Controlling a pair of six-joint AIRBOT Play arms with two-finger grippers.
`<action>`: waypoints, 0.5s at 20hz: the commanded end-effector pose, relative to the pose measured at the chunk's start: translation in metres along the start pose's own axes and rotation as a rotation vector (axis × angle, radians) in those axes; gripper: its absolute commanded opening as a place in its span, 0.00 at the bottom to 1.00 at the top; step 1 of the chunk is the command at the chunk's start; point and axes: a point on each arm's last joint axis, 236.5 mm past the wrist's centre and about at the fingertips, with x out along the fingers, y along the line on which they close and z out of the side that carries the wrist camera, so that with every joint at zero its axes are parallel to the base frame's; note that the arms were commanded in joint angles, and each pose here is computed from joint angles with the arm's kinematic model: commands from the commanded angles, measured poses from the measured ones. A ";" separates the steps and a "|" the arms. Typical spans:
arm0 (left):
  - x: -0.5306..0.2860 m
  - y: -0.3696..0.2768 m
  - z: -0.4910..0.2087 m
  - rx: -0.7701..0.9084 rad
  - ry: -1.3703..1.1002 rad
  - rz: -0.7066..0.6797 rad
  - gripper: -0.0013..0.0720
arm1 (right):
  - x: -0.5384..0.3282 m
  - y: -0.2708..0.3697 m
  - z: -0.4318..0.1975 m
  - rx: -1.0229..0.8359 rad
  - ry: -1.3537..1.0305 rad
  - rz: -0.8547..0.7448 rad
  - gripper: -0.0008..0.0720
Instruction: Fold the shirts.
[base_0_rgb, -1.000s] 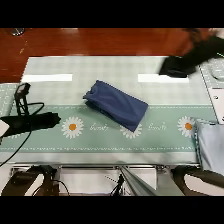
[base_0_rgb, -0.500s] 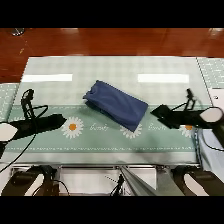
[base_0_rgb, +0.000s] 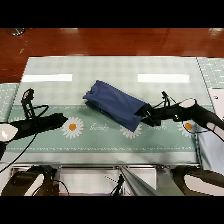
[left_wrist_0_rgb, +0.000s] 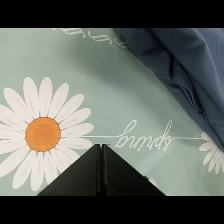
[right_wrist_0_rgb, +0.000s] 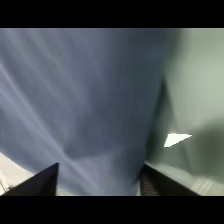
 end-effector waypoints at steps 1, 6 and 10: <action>0.000 -0.001 0.000 -0.001 0.000 -0.004 0.05 | 0.016 0.013 0.013 -0.043 0.034 0.025 0.59; 0.000 -0.001 0.000 -0.001 0.000 -0.004 0.05 | 0.000 0.091 0.023 -0.370 0.078 0.063 0.04; 0.000 -0.001 0.000 -0.001 -0.001 -0.004 0.05 | -0.084 0.190 0.053 -0.601 -0.062 0.044 0.04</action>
